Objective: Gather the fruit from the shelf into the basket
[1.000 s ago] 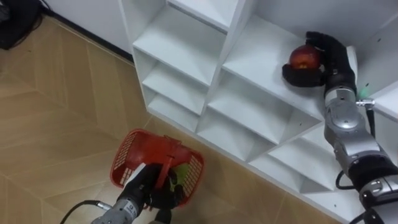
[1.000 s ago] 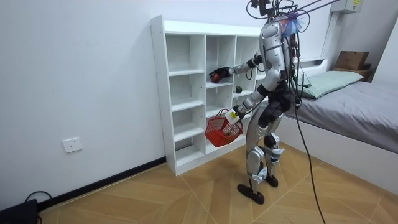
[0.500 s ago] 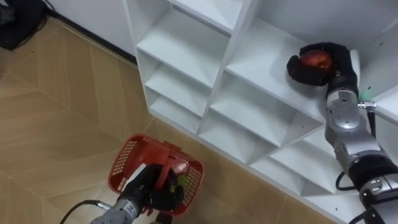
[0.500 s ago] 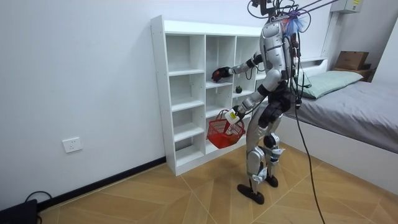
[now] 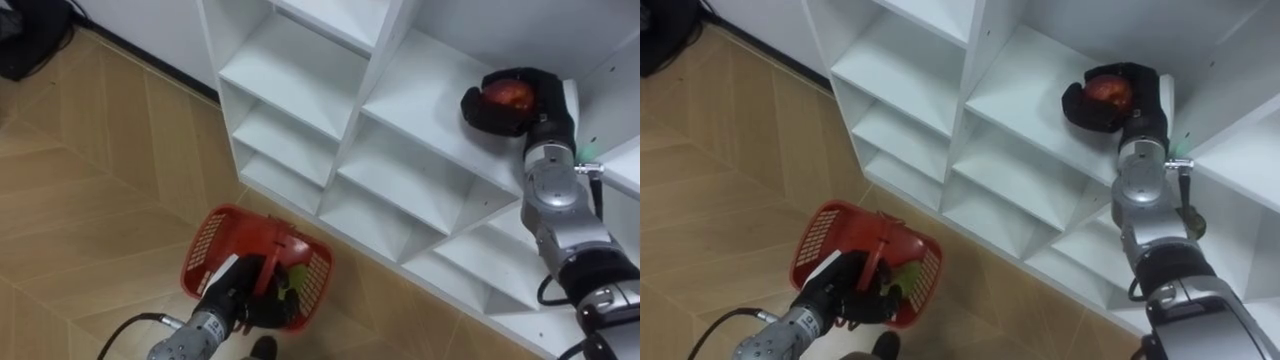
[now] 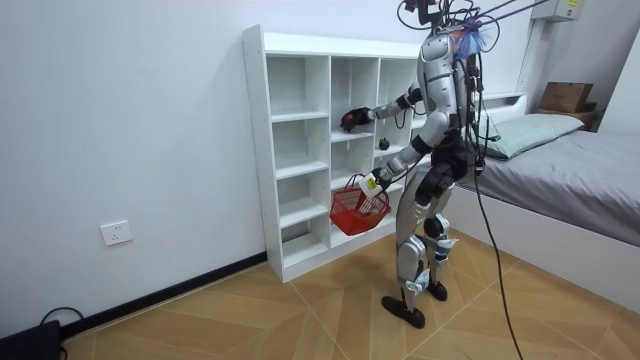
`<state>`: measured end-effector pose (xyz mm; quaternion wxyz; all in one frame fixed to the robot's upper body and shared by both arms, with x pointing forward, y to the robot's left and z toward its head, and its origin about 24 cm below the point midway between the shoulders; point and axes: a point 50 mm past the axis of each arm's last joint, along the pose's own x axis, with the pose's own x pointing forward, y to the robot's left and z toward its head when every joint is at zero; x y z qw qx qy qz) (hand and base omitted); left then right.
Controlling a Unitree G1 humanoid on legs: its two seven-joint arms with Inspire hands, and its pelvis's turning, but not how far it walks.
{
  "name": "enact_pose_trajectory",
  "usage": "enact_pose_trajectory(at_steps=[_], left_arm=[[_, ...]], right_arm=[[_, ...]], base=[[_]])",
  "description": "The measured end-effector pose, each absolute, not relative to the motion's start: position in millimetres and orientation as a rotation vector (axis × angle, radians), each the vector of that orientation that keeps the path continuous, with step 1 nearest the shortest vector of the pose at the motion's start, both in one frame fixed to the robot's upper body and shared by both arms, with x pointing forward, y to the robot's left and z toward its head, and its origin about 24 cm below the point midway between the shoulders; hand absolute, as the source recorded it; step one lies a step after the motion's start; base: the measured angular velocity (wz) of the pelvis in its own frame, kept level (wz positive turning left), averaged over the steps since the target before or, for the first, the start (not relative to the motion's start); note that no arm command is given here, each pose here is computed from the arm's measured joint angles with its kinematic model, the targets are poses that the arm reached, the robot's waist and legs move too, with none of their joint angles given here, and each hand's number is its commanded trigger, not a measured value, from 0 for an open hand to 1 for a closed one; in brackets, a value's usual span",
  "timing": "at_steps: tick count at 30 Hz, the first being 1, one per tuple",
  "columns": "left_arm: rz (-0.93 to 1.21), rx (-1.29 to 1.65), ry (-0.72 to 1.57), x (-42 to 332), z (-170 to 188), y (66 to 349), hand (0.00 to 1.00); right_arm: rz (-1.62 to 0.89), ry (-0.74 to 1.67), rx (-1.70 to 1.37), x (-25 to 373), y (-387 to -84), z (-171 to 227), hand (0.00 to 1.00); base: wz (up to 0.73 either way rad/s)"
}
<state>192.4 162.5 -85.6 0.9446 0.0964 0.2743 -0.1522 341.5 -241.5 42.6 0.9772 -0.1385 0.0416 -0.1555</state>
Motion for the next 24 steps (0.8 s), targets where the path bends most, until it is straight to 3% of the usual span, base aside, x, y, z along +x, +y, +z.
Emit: enact_pose_trajectory(at_steps=[24], left_arm=[[-0.266, -0.001, 0.521, 200.3, -81.3, 135.4, 1.0]], right_arm=[[-0.053, 0.014, -0.067, 308.4, -172.0, 24.9, 1.0]], base=[[-0.06]])
